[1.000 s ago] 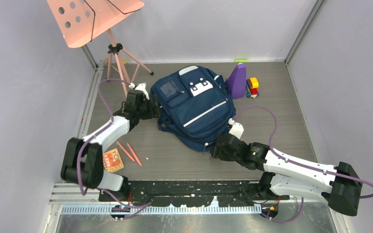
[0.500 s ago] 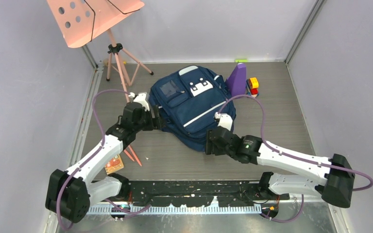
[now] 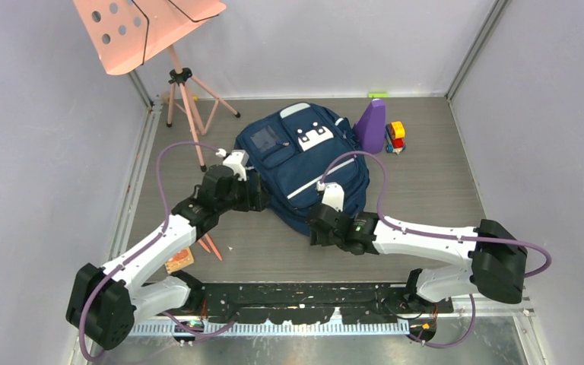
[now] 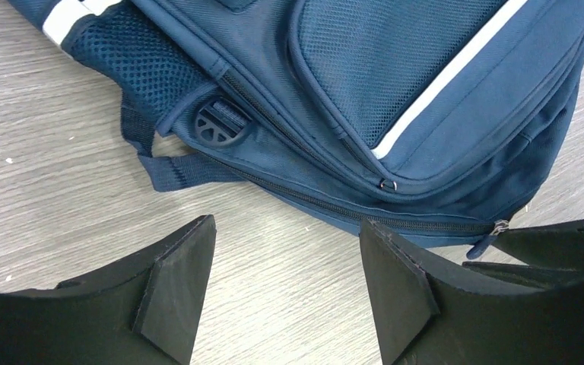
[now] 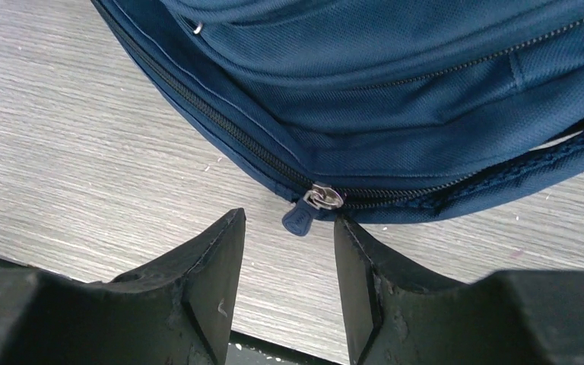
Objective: Pack the student bag
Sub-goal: Zip the student bag at the center of the board.
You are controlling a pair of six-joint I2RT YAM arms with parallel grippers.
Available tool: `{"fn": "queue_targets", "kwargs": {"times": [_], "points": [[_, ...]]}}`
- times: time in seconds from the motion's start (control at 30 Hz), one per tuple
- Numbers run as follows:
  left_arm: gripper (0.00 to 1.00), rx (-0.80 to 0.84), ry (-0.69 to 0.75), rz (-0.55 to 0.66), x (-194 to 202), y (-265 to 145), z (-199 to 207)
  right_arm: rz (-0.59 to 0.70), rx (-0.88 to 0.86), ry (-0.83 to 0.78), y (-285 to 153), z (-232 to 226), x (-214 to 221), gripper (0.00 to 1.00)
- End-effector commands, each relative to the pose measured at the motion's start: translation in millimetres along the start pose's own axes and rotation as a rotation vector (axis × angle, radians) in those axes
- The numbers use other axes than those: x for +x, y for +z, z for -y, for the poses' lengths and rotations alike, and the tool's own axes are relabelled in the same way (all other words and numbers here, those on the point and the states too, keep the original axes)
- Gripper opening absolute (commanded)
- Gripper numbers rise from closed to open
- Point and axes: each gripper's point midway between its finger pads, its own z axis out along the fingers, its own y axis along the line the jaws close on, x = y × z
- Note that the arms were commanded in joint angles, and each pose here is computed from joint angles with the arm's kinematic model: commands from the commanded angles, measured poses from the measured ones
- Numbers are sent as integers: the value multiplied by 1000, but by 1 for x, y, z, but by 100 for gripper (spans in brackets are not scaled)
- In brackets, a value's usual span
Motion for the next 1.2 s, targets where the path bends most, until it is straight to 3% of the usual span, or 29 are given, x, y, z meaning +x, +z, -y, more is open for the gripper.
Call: {"fn": "queue_targets", "kwargs": {"times": [0.0, 0.3, 0.47, 0.77, 0.97, 1.17], "points": [[71, 51, 40, 12, 3, 1, 12, 94, -14, 41, -3, -17, -30, 52], [71, 110, 102, 29, 5, -2, 25, 94, 72, -1, 5, -8, -32, 39], [71, 150, 154, 30, 6, -4, 34, 86, 100, -9, 3, -4, -31, 25], [70, 513, 376, 36, 21, -2, 113, 39, -6, 46, -13, -3, -23, 1], [68, 597, 511, 7, 50, 28, 135, -2, -127, 147, -19, -5, -19, 1], [66, 565, 611, 54, 54, 45, 151, -35, -185, 205, -18, -1, -13, 0]]}}
